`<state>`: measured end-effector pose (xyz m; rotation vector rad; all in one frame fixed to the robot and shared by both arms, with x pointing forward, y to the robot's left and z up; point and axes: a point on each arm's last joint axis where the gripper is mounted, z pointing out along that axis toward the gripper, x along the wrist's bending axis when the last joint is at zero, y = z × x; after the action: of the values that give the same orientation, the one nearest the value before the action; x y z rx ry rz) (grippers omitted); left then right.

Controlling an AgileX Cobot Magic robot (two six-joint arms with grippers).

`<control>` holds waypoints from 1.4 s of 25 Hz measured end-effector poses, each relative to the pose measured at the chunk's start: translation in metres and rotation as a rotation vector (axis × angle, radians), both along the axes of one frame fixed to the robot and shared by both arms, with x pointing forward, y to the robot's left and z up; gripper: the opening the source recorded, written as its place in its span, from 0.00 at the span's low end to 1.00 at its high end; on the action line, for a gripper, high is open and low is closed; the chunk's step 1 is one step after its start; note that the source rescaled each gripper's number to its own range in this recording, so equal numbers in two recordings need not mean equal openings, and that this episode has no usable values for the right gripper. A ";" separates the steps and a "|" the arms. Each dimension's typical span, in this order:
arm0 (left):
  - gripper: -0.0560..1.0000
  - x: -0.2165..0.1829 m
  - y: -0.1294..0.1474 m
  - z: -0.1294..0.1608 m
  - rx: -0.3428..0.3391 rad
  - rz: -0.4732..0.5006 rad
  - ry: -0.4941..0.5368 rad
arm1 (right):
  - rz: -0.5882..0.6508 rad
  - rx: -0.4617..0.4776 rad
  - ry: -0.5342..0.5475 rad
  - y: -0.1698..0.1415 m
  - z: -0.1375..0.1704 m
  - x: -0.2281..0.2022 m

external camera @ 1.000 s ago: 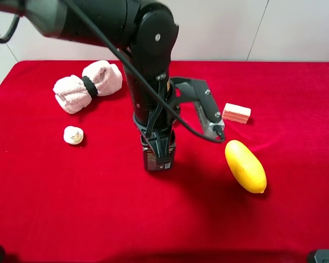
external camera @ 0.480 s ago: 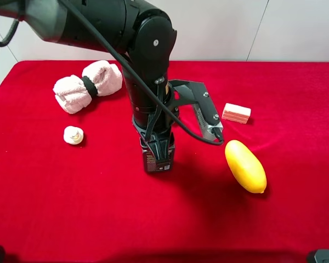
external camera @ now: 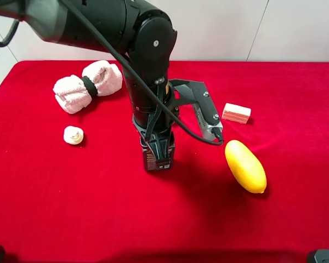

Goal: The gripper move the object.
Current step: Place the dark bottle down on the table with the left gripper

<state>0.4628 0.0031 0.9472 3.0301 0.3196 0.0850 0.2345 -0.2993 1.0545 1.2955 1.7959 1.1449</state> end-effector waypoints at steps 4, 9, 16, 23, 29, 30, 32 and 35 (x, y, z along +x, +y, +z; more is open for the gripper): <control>0.05 0.000 0.000 0.000 0.000 0.001 0.000 | 0.000 0.000 0.000 0.000 0.000 0.000; 0.11 0.000 0.000 0.000 0.000 0.001 0.000 | 0.000 0.000 0.000 0.000 0.000 0.000; 0.45 0.000 0.000 0.001 -0.002 0.001 -0.001 | 0.000 0.000 0.000 0.000 0.000 0.000; 0.74 0.000 0.000 0.001 -0.002 0.002 -0.001 | 0.000 0.000 0.000 0.000 0.000 0.000; 0.98 0.000 0.000 0.001 -0.005 0.002 -0.003 | 0.000 0.000 0.000 0.000 0.000 0.000; 0.99 0.000 0.000 0.001 -0.005 0.002 -0.003 | 0.000 0.000 0.000 0.000 0.000 0.000; 0.99 0.000 0.000 0.001 -0.006 0.002 -0.004 | 0.000 0.000 0.000 0.000 0.000 0.000; 1.00 0.000 0.001 0.005 -0.010 0.005 -0.007 | 0.000 0.000 0.000 0.000 0.000 0.000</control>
<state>0.4623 0.0037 0.9520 3.0187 0.3267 0.0935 0.2345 -0.2993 1.0545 1.2955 1.7959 1.1449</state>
